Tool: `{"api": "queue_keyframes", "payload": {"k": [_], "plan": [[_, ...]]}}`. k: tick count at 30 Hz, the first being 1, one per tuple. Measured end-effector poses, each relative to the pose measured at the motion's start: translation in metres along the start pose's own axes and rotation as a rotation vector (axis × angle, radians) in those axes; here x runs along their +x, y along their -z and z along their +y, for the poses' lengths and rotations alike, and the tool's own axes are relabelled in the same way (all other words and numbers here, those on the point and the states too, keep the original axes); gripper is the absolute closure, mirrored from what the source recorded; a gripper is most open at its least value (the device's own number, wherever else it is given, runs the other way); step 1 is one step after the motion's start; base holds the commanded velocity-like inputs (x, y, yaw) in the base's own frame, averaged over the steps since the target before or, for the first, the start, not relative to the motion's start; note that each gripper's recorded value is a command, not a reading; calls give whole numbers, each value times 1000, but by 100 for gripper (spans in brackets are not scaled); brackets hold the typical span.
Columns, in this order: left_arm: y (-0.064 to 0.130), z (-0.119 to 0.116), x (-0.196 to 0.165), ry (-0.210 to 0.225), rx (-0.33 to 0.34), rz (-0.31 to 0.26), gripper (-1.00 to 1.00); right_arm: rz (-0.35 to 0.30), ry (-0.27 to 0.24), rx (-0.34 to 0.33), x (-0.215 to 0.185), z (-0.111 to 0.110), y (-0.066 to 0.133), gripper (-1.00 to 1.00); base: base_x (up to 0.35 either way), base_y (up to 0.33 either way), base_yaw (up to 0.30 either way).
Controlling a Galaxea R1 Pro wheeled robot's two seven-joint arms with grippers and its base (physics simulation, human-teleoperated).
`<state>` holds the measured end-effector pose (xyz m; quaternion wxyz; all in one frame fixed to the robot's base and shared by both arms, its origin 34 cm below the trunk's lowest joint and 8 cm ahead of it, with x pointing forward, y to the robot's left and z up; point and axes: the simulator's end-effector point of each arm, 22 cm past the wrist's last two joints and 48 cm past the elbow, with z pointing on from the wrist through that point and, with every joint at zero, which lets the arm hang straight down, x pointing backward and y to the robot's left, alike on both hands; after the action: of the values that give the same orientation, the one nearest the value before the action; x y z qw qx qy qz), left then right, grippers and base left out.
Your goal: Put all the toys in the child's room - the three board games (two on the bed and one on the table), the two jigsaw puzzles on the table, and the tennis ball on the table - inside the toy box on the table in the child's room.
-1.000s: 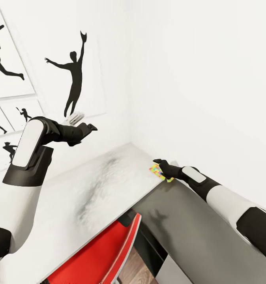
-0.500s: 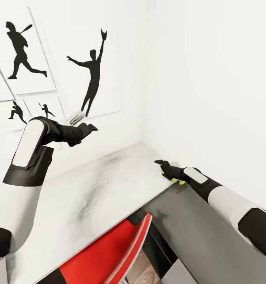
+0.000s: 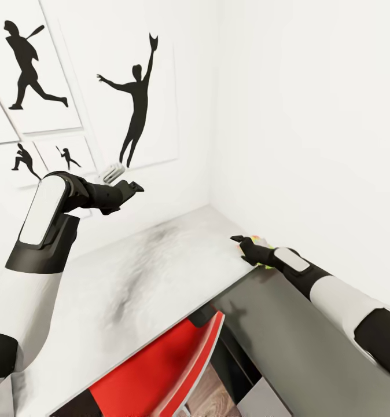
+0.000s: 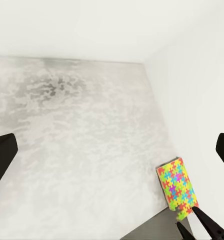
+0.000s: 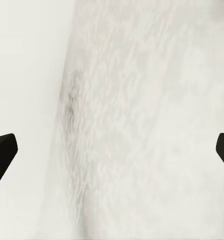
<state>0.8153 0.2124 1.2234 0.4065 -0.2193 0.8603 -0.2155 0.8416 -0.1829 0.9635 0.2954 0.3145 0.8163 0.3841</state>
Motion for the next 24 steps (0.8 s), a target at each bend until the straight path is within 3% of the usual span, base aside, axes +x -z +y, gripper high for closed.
{"api": "queue_keyframes", "payload": {"k": [15,18,24], "plan": [[-8,3,5,0,-4,12,-100,-31,-26,4,-18,-28,7,-100,0,0,2],[-7,2,4,2,-1,10,-100,-39,-46,20,-22,-38,9,-100,0,0,0],[-6,1,3,4,6,8,-100,-48,-133,39,-28,-56,14,-100,0,0,0]]}}
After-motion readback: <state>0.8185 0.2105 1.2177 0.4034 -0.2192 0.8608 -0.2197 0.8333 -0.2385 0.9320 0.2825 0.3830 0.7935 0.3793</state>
